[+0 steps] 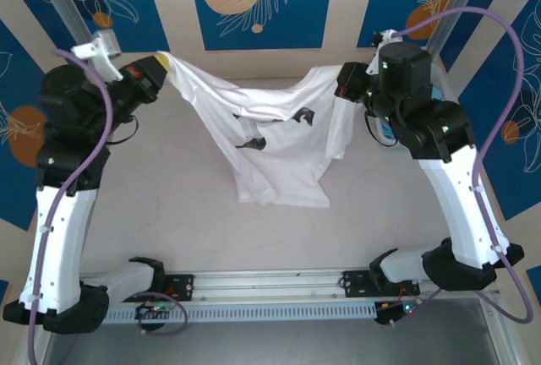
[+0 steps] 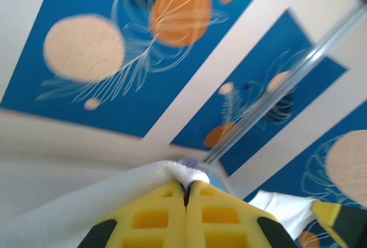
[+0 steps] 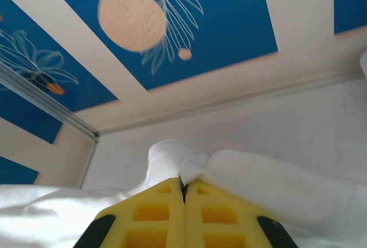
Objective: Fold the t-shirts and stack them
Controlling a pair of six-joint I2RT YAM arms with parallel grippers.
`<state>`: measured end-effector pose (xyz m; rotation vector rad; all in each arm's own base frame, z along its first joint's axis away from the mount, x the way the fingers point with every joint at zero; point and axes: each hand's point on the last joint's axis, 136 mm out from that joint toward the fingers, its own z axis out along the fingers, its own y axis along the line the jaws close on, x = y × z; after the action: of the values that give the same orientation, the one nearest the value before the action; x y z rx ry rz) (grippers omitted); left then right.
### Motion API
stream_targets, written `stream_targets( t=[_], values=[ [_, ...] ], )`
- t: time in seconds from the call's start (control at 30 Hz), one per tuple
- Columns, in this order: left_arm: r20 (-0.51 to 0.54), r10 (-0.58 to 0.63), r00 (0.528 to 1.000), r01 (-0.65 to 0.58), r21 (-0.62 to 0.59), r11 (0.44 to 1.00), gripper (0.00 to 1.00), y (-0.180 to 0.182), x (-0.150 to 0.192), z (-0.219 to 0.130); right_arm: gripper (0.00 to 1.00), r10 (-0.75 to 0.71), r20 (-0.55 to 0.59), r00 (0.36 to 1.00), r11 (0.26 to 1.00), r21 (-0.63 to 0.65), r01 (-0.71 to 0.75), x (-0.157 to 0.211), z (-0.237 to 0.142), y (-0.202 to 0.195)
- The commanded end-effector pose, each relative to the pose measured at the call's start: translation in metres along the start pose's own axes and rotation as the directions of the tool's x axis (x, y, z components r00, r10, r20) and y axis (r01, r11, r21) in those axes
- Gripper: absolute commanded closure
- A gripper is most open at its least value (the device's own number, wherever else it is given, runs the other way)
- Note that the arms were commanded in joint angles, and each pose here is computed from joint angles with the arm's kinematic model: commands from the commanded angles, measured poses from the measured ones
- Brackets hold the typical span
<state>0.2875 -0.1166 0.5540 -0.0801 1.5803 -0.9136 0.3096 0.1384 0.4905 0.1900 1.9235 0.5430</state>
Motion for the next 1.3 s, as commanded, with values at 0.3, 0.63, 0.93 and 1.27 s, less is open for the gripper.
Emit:
stream_targets(
  t=[0.3,0.63,0.93,1.27],
  values=[
    [0.06,0.055,0.997,-0.053,-0.035,0.998,1.0,0.008,-0.017,0.021,0.98,-0.04,0.138,0.99,0.997,0.072,0.03,-0.029,0.015,0.001],
    [-0.26,-0.08,0.962,-0.124,-0.68,0.723,0.21,0.234,0.066,0.165,0.52,0.283,-0.244,0.928,0.822,0.56,-0.103,0.048,0.183,-0.159],
    [-0.485,-0.342,0.805,-0.156,-0.729,0.666,0.15,0.243,0.201,0.096,0.34,0.268,-0.538,0.799,0.846,0.528,0.072,0.127,0.141,-0.146],
    [-0.624,-0.646,0.44,-0.143,-0.759,0.635,0.21,0.238,0.38,-0.048,0.37,0.469,-0.681,0.562,0.837,0.545,-0.038,0.305,0.072,-0.176]
  ],
)
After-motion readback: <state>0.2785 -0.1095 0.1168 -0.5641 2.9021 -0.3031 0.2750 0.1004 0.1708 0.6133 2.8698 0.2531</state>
